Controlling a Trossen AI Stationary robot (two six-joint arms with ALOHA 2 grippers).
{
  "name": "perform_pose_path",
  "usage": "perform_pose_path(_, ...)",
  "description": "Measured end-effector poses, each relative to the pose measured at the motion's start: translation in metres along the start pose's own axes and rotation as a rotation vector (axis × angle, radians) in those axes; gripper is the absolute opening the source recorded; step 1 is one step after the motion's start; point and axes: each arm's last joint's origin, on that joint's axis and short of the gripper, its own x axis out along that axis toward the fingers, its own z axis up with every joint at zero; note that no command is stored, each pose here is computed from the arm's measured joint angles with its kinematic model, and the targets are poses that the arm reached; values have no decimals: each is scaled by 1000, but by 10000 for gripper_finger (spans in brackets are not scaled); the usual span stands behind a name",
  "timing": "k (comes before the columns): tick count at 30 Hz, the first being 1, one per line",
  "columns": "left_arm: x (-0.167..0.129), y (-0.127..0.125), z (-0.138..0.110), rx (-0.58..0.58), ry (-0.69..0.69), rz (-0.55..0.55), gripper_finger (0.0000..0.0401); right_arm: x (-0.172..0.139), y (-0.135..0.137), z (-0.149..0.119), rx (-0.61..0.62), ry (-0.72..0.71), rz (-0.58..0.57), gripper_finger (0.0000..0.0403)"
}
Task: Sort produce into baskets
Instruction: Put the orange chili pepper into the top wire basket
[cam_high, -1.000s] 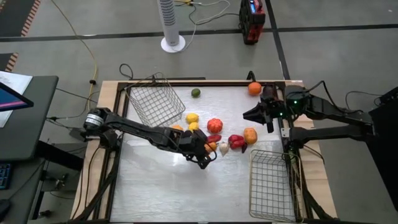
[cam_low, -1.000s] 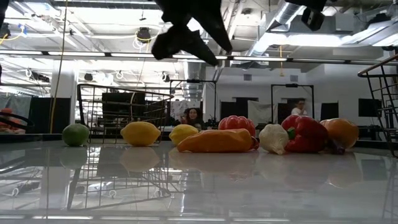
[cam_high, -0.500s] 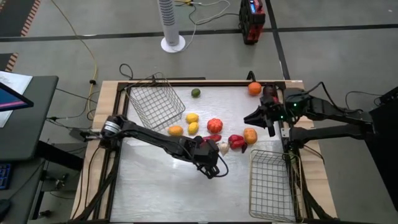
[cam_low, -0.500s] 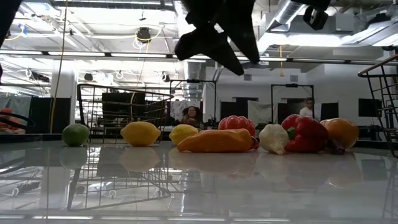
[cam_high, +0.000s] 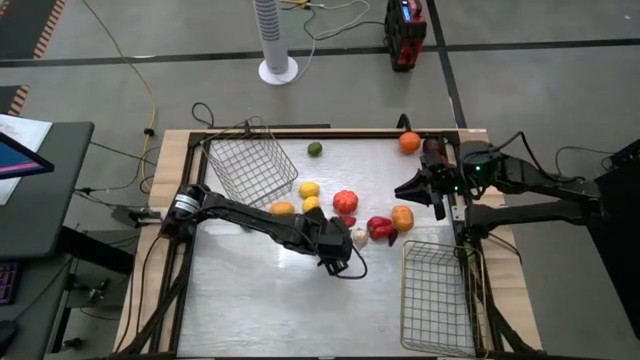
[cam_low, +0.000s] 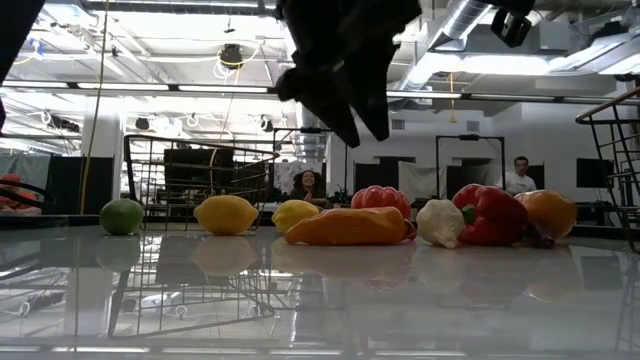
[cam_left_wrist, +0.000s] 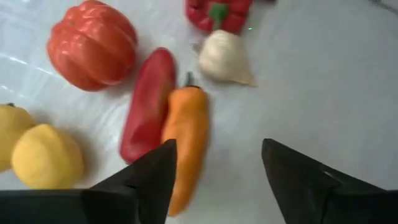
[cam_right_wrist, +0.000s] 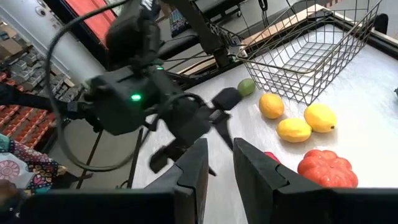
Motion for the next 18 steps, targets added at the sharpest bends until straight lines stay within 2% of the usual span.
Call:
perform_pose_path(3, 16, 7, -10, 20, 21, 23, 243, 0, 0, 0, -2, 0, 0, 105)
perform_pose_path(9, 37, 12, -15, 58, -16, -49, 245, 0, 0, 0, -13, -3, -1, 105)
perform_pose_path(14, 49, 19, -31, 61, 1, 37, 242, 0, 0, 0, -12, -1, -2, 105)
perform_pose_path(18, 54, 20, -37, 77, 26, 16, 235, 0, 0, 0, -12, -1, -4, 105)
